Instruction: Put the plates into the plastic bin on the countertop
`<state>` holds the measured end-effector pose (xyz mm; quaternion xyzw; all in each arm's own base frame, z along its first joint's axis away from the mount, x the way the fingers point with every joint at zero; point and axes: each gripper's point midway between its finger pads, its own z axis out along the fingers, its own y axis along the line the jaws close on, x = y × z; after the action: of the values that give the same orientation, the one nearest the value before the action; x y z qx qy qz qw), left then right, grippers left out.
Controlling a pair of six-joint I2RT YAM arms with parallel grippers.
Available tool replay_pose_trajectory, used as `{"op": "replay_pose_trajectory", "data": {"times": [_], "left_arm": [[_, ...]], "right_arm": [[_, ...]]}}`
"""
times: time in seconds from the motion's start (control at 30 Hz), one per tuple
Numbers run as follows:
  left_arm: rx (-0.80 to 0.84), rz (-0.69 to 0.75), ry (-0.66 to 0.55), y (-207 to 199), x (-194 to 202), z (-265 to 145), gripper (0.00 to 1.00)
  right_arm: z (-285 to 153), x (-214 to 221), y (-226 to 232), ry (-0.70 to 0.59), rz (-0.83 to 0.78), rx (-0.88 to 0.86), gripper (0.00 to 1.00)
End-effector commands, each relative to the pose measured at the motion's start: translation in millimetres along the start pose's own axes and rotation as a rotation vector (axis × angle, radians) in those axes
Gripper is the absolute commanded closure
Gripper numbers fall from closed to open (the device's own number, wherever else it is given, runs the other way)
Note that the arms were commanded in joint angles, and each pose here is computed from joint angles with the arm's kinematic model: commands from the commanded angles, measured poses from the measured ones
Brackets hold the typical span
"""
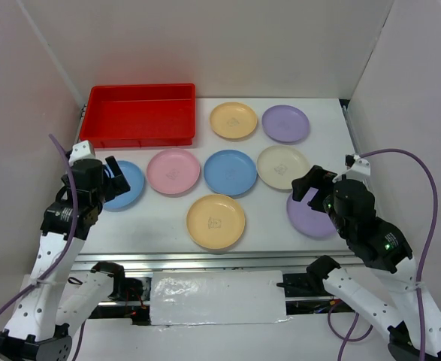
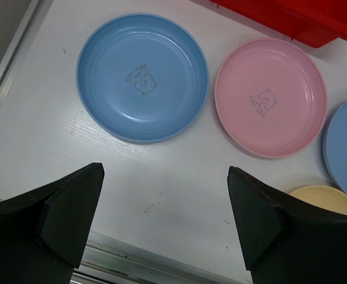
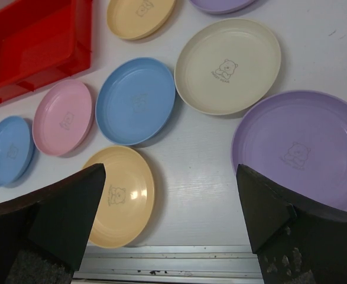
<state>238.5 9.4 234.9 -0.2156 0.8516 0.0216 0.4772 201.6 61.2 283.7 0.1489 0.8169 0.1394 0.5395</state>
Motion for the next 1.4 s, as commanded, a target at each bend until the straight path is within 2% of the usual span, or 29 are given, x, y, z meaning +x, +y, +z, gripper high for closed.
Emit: {"op": "replay_pose_trajectory", "data": {"times": [0.0,0.23,0.33,0.37,0.4,0.43,0.47,0.5,0.67,0.8,0.93,1.07,1.13,1.17,1.23,1.27,1.37], "left_arm": [[0.001,-0.035,-0.031,-3,-12,-3,0.01],[0.004,-0.086,-0.011,-7,-10,-2,0.01],[0.172,-0.080,0.092,-40,12,3,0.01],[0.304,-0.085,0.180,-63,31,-1,0.01],[0.372,-0.116,0.224,-76,43,-1,0.01],[0.403,-0.124,0.308,-81,77,7,0.01],[0.462,-0.147,0.304,-94,81,12,0.01],[0.470,-0.158,0.374,-99,110,16,0.01],[0.456,-0.044,0.480,-130,163,23,0.01],[0.425,0.017,0.505,-154,191,23,0.01],[0.312,0.042,0.540,-144,215,40,0.03],[0.278,0.052,0.569,-138,234,51,0.11],[0.270,0.060,0.581,-138,242,56,0.19],[0.272,0.063,0.583,-139,244,56,0.26],[0.278,0.076,0.592,-144,248,57,0.35],[0.275,0.083,0.591,-144,249,57,0.47],[0.269,0.102,0.587,-148,251,52,0.59]], "right_arm": [[-4,-9,1,-0.032,0.013,-0.013,0.00],[-12,-9,5,-0.035,0.012,-0.064,0.00],[-12,-5,14,-0.019,0.011,-0.111,0.00],[-12,-4,16,-0.012,0.009,-0.122,0.00],[-11,2,21,0.010,0.005,-0.149,0.00],[-11,4,24,0.018,0.000,-0.166,0.00],[-11,3,28,0.013,0.005,-0.188,0.00],[-9,8,31,0.031,0.006,-0.209,0.00],[-4,17,45,0.068,-0.003,-0.269,0.00],[-2,24,49,0.088,0.003,-0.292,0.00],[-6,27,49,0.089,0.006,-0.310,0.00],[-11,25,47,0.077,0.004,-0.314,0.00],[-13,22,48,0.070,0.005,-0.320,0.00],[-13,23,49,0.075,0.004,-0.325,0.00],[-13,22,49,0.073,0.002,-0.328,0.00],[-14,22,50,0.072,0.004,-0.332,0.00],[-12,24,47,0.074,-0.001,-0.320,0.00]]}}
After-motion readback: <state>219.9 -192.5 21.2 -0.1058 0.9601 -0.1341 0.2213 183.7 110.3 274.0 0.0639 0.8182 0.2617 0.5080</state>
